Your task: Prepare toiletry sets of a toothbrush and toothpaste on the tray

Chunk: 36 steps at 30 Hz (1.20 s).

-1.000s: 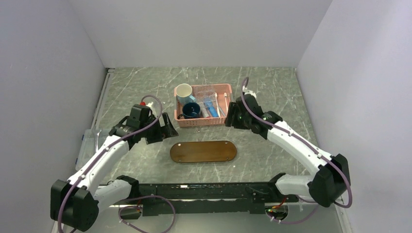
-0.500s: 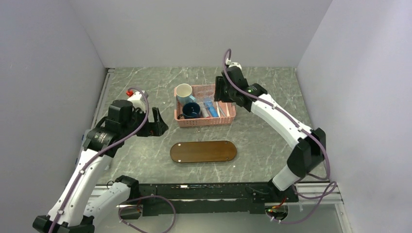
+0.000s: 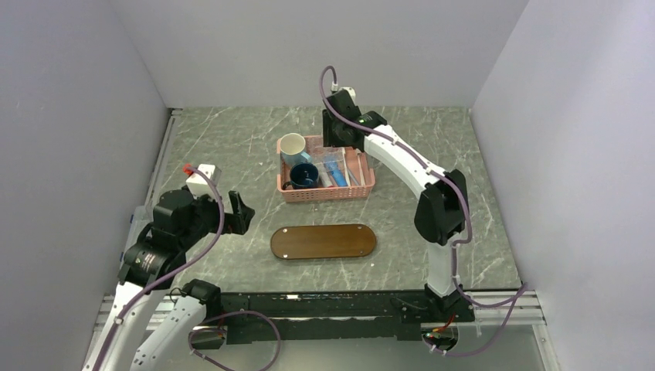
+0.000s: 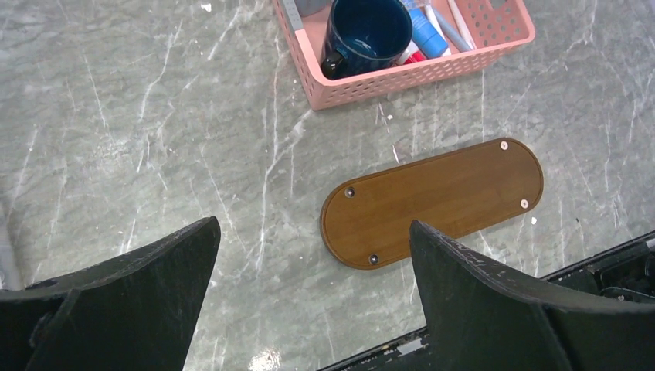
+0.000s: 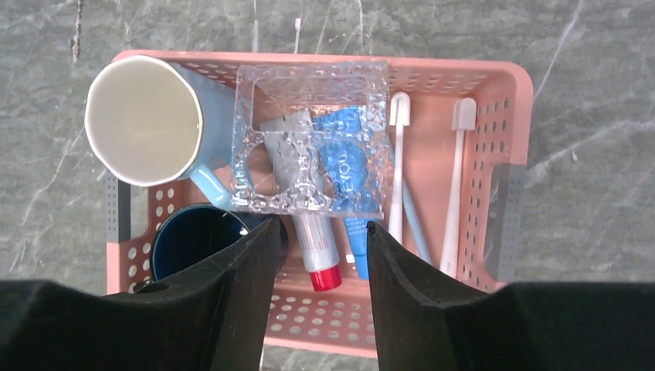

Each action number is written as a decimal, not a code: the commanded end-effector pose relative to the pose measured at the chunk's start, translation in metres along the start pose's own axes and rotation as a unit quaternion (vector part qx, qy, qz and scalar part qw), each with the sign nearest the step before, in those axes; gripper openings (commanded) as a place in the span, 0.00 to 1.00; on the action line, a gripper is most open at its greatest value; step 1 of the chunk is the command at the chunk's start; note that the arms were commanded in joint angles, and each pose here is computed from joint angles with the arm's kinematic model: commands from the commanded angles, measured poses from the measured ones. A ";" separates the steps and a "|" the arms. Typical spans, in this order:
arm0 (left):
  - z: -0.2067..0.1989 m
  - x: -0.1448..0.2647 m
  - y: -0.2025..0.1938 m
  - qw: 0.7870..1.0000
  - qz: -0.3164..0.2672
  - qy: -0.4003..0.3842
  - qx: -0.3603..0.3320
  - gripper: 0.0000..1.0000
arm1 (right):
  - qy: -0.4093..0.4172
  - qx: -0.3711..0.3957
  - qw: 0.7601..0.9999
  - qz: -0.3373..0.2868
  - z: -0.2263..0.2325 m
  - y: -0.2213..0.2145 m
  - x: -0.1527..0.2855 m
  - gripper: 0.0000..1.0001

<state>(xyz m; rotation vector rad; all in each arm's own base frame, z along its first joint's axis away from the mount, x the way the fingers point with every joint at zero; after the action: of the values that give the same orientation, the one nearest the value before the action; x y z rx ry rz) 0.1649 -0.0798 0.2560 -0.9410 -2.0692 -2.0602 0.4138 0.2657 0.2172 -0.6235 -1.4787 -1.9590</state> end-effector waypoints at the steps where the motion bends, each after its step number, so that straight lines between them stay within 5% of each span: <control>1: 0.005 0.001 0.014 0.998 -0.060 0.014 -0.015 0.99 | -0.004 0.007 1.000 -0.023 0.010 0.019 0.001 0.48; 36: 0.003 0.002 0.006 0.998 -0.053 0.008 -0.014 0.99 | -0.038 0.014 0.998 0.038 0.020 -0.023 -0.077 0.44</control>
<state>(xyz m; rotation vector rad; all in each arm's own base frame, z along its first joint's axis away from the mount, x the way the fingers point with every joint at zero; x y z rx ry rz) 0.1631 -0.0755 0.2544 -0.8674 -2.1022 -2.1067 0.4478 0.3005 0.1414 -0.7574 -1.4888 -1.8329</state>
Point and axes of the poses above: each gripper's point midway between its finger pads, its own x axis back along the fingers, its own z axis along the line the jaws close on, y = z × x, the point moved 4 cm from there along x, back along the fingers, and after that the axes turned 11 degrees about -x, right-handed, at the moved point
